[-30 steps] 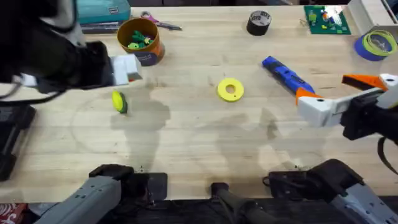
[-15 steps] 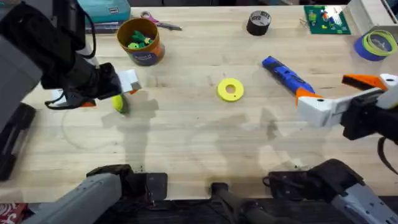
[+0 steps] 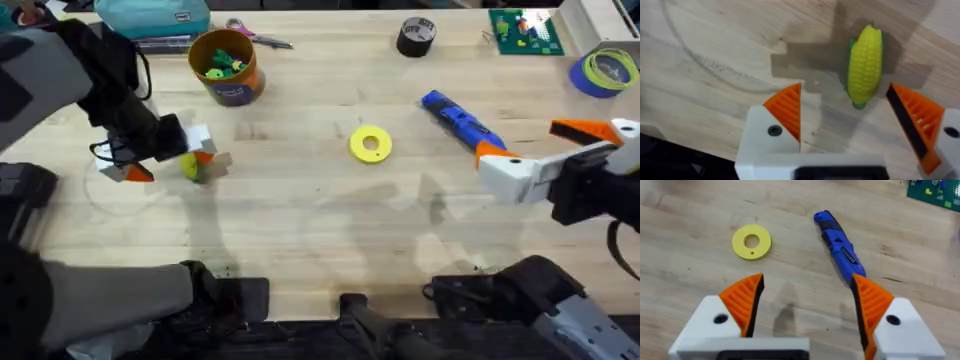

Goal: Pick up the gripper from the table and insert it into the empty holder that is missing its gripper. Then pick up a screw, insert it into the mounting hole, and use the screwdriver to tighten it. Finally, clean up the table by picking up the vegetable and placing it into the bucket.

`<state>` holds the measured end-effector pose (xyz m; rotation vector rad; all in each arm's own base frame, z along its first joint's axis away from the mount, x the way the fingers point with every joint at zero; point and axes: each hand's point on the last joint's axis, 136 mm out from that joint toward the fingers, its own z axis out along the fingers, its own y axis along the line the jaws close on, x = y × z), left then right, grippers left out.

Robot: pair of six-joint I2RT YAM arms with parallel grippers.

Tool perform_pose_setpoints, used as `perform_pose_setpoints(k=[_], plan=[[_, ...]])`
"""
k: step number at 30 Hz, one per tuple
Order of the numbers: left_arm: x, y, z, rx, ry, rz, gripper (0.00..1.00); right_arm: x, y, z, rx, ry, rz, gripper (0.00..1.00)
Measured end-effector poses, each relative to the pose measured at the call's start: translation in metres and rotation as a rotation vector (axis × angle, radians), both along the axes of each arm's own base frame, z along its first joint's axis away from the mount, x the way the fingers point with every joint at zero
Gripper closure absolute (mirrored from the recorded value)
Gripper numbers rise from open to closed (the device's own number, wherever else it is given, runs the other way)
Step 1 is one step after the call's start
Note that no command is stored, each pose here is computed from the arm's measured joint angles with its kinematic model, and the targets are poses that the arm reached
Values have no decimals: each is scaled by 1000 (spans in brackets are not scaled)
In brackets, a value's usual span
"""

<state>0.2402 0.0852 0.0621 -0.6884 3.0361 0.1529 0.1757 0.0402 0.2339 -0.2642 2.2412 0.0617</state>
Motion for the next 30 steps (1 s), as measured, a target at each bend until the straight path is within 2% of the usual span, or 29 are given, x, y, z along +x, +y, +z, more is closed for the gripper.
perform_pose_setpoints(k=[8,11,13,16,19,21,30], plan=[[4,-4,-25,-54,57,-57,7,0,0,0,0,0,0,6],[4,-7,-28,-72,62,-61,81,0,0,0,0,0,0,6],[5,-7,-28,-74,58,-66,246,0,0,0,0,0,0,7],[5,-7,-28,-73,59,-72,623,0,0,0,0,0,0,6],[6,-7,-28,-71,58,-77,952,0,0,0,0,0,0,6],[6,-6,-28,-68,58,-79,980,0,0,0,0,0,0,6],[6,-7,-27,-72,57,-79,978,0,0,0,0,0,0,6]])
